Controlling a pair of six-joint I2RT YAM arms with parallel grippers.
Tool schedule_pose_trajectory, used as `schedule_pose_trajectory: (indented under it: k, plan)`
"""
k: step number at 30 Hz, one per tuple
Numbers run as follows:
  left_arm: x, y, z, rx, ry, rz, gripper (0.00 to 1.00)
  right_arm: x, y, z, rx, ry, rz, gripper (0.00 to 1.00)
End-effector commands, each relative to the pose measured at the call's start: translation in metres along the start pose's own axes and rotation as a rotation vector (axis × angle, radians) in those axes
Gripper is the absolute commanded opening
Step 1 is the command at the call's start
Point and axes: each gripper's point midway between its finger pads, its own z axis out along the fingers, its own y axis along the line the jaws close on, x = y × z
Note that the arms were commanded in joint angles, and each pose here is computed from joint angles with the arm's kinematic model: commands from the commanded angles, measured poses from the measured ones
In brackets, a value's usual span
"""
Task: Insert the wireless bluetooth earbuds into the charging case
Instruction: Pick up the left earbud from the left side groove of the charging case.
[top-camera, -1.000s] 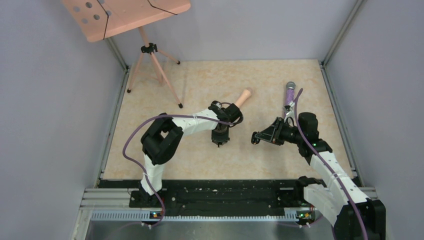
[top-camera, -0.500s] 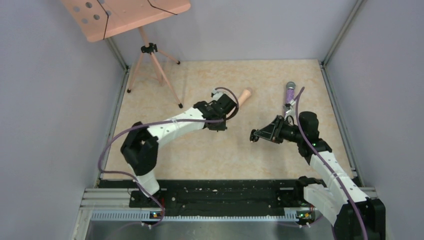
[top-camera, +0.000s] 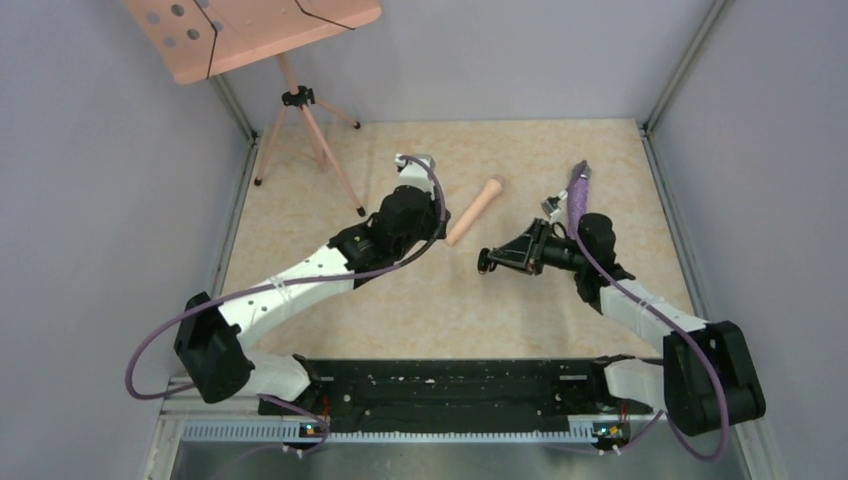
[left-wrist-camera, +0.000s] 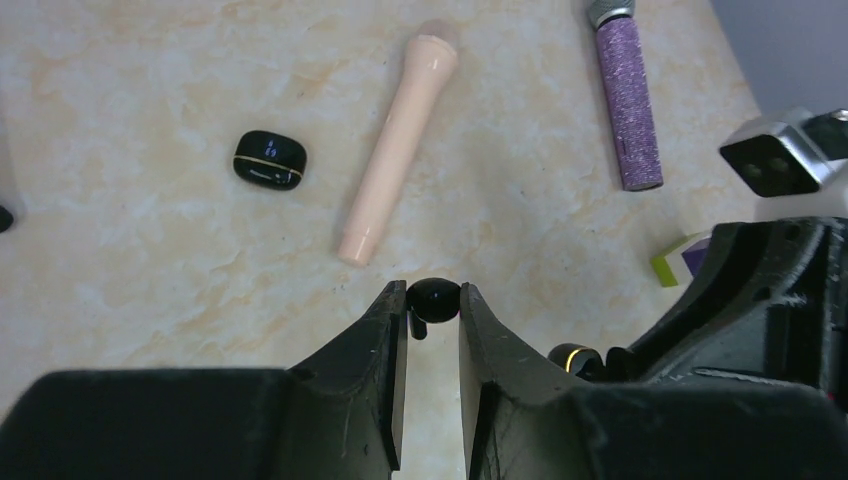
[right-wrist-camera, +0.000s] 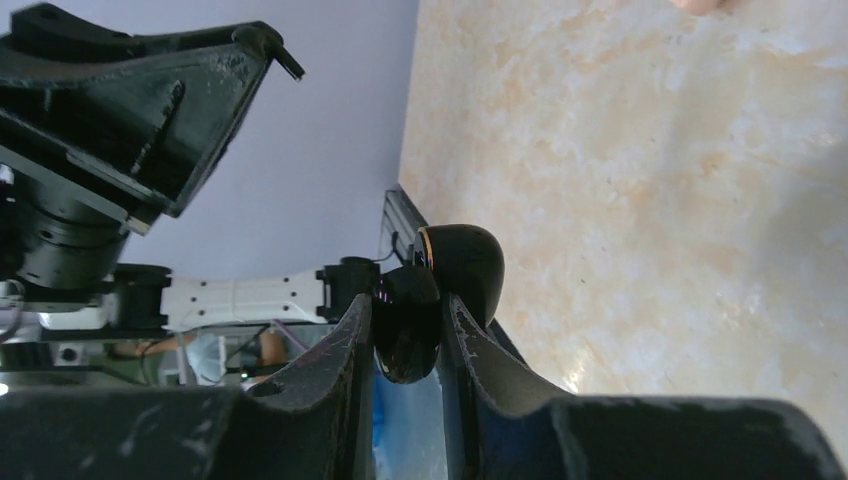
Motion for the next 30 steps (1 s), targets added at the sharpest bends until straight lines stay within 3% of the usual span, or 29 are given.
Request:
schedule_pose_trajectory:
  k: [1, 12, 17, 22, 30]
  plan:
    - [-0.053, -0.031, -0.019, 0.179, -0.213, -0.010, 0.16, -0.024, 0.058, 0.007, -0.223, -0.010, -0.084, 0.00]
    - [-0.070, -0.066, -0.066, 0.428, -0.244, 0.071, 0.14, -0.026, 0.068, 0.018, -0.297, 0.154, -0.136, 0.00]
    - [-0.065, -0.078, -0.085, 0.533, -0.231, 0.098, 0.08, -0.024, 0.075, 0.016, -0.314, 0.219, -0.193, 0.00]
    - [-0.053, -0.091, -0.097, 0.644, -0.186, 0.128, 0.09, -0.016, 0.083, 0.009, -0.347, 0.275, -0.221, 0.00]
    - [-0.043, -0.100, -0.107, 0.727, -0.160, 0.164, 0.08, -0.004, 0.103, -0.006, -0.409, 0.331, -0.082, 0.00]
